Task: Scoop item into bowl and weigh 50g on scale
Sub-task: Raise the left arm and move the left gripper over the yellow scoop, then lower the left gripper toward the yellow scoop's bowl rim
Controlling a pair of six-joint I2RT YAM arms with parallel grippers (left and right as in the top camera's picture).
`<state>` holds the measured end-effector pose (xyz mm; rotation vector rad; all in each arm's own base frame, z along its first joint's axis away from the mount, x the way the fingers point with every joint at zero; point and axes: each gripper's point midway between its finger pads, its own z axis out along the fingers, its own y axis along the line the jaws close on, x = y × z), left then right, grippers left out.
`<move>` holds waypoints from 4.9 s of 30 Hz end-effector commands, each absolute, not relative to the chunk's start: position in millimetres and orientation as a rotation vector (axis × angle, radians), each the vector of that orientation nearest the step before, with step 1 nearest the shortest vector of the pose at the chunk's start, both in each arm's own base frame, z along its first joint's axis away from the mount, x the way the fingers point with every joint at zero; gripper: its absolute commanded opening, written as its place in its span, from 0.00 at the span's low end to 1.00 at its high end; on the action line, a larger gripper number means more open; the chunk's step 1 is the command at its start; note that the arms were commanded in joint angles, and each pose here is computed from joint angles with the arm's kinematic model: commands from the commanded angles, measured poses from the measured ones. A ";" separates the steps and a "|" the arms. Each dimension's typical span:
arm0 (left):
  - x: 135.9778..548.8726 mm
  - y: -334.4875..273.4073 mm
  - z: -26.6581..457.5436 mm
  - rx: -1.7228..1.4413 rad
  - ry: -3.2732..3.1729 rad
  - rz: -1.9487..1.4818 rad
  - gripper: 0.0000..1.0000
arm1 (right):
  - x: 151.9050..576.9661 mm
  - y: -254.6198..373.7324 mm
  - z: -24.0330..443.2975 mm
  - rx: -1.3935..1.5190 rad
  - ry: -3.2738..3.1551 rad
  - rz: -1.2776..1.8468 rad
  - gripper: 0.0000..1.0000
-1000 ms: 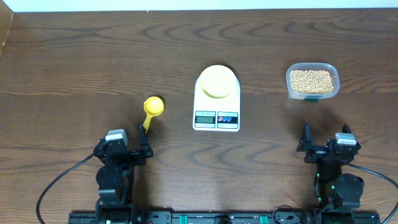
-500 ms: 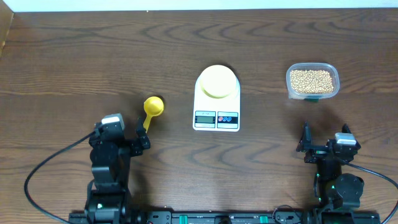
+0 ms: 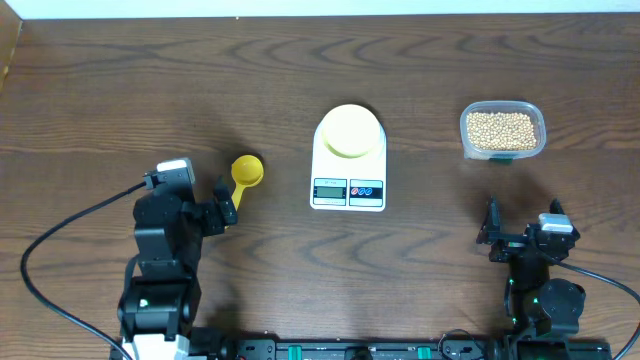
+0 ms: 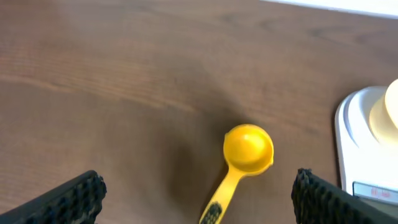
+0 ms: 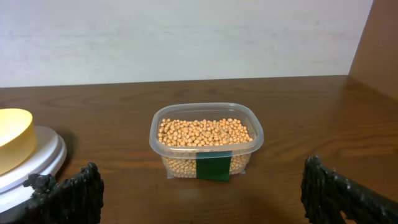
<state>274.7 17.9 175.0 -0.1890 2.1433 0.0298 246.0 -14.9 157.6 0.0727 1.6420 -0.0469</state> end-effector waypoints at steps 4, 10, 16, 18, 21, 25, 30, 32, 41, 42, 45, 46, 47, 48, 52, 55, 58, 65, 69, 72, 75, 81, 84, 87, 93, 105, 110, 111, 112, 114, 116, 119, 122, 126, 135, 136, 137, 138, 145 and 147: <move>281.6 21.2 189.7 -0.196 2.198 0.051 0.98 | 245.9 -14.7 157.0 0.062 1.643 -0.053 0.99; 287.7 21.3 189.8 -0.178 2.274 0.066 0.98 | 245.9 -14.7 157.0 0.062 1.643 -0.053 0.99; 296.4 21.4 183.2 -0.166 2.345 0.077 0.97 | 245.9 -14.7 157.0 0.062 1.643 -0.053 0.99; 298.3 21.5 178.9 -0.153 2.378 0.084 0.98 | 245.9 -14.7 157.0 0.062 1.643 -0.053 0.99; 302.5 21.6 174.4 -0.117 2.419 0.100 0.98 | 245.9 -14.7 157.0 0.062 1.643 -0.053 0.99; 313.0 22.7 176.8 -0.084 2.459 0.114 0.97 | 245.9 -14.7 157.0 0.062 1.643 -0.053 0.99; 327.7 23.0 180.0 -0.017 2.505 0.138 0.97 | 245.9 -14.7 157.0 0.062 1.643 -0.053 0.99; 335.2 23.1 178.5 0.022 2.539 0.149 0.98 | 245.9 -14.7 157.0 0.062 1.643 -0.053 0.99; 357.6 23.4 171.9 0.136 2.643 0.171 0.98 | 245.9 -14.7 157.0 0.062 1.643 -0.053 0.99; 359.3 20.4 170.4 0.182 2.657 0.150 0.98 | 245.9 -14.7 157.0 0.062 1.643 -0.053 0.99; 360.4 4.7 166.6 0.347 2.683 0.001 0.98 | 245.9 -14.7 157.0 0.062 1.643 -0.053 0.99; 361.5 3.7 166.1 0.355 2.687 -0.029 0.98 | 245.9 -14.7 157.0 0.062 1.643 -0.053 0.99; 363.5 4.9 165.0 0.345 2.692 -0.051 0.98 | 245.9 -14.7 157.0 0.062 1.643 -0.053 0.99; 365.1 6.9 163.5 0.336 2.696 -0.061 0.98 | 245.9 -14.7 157.0 0.062 1.643 -0.053 0.99; 364.7 14.5 151.9 0.353 2.731 -0.076 0.98 | 245.9 -14.7 157.0 0.062 1.643 -0.053 0.99; 365.2 16.1 141.0 0.357 2.762 -0.086 0.98 | 245.9 -14.7 157.0 0.062 1.643 -0.053 0.99; 367.6 16.5 134.1 0.357 2.775 -0.089 0.98 | 245.9 -14.7 157.0 0.062 1.643 -0.053 0.99; 373.7 17.1 127.7 0.356 2.774 -0.090 0.98 | 245.9 -14.7 157.0 0.062 1.643 -0.053 0.99; 379.5 17.8 129.5 0.355 2.750 -0.081 0.98 | 245.9 -14.7 157.0 0.062 1.643 -0.053 0.99; 380.3 17.9 129.8 0.355 2.747 -0.080 0.98 | 245.9 -14.7 157.0 0.062 1.643 -0.053 0.99; 380.3 17.9 129.8 0.355 2.747 -0.080 0.98 | 245.9 -14.7 157.0 0.062 1.643 -0.053 0.99; 377.8 17.6 128.9 0.355 2.757 -0.084 0.98 | 245.9 -14.7 157.0 0.062 1.643 -0.053 0.99; 377.8 17.6 128.9 0.355 2.757 -0.084 0.98 | 245.9 -14.7 157.0 0.062 1.643 -0.053 0.99; 377.7 17.6 128.9 0.355 2.758 -0.084 0.98 | 245.9 -14.7 157.0 0.062 1.643 -0.053 0.99; 377.8 17.7 128.9 0.356 2.757 -0.083 0.98 | 245.9 -14.7 157.0 0.062 1.643 -0.053 0.99; 378.5 17.7 125.4 0.356 2.759 -0.084 0.98 | 245.9 -14.7 157.0 0.062 1.643 -0.053 0.99; 378.4 17.7 116.0 0.357 2.784 -0.093 0.98 | 245.9 -14.7 157.0 0.062 1.643 -0.053 0.99; 378.4 17.7 113.1 0.357 2.792 -0.096 0.97 | 245.9 -14.7 157.0 0.062 1.643 -0.053 0.99; 378.5 17.7 110.7 0.357 2.798 -0.098 0.98 | 245.9 -14.7 157.0 0.062 1.643 -0.053 0.99; 378.3 17.7 105.1 0.357 2.814 -0.104 0.98 | 245.9 -14.7 157.0 0.062 1.643 -0.053 0.99; 378.7 17.8 100.7 0.357 2.824 -0.107 0.98 | 245.9 -14.7 156.9 0.062 1.644 -0.053 0.99; 379.7 17.9 96.4 0.358 2.831 -0.110 0.98 | 245.9 -14.7 157.0 0.062 1.643 -0.053 0.99; 379.7 17.8 92.2 0.358 2.842 -0.115 0.98 | 245.9 -14.7 157.0 0.062 1.643 -0.053 0.99; 379.5 17.8 86.7 0.358 2.856 -0.120 0.98 | 245.9 -14.7 157.0 0.062 1.643 -0.053 0.99; 381.4 18.1 81.8 0.358 2.861 -0.122 0.98 | 245.9 -14.7 157.0 0.062 1.643 -0.053 0.99; 382.2 18.1 81.9 0.358 2.858 -0.120 0.97 | 245.9 -14.7 157.0 0.062 1.643 -0.053 0.99; 383.0 18.2 82.1 0.358 2.855 -0.120 0.98 | 245.9 -14.7 157.0 0.062 1.643 -0.053 0.99; 383.9 18.3 82.3 0.358 2.851 -0.118 0.98 | 245.9 -14.7 157.0 0.062 1.643 -0.053 0.99; 383.3 18.2 81.7 0.357 2.853 -0.119 0.97 | 245.9 -14.7 157.0 0.062 1.643 -0.054 0.99; 383.2 18.2 81.7 0.358 2.853 -0.119 0.98 | 245.9 -14.7 157.0 0.062 1.643 -0.053 0.99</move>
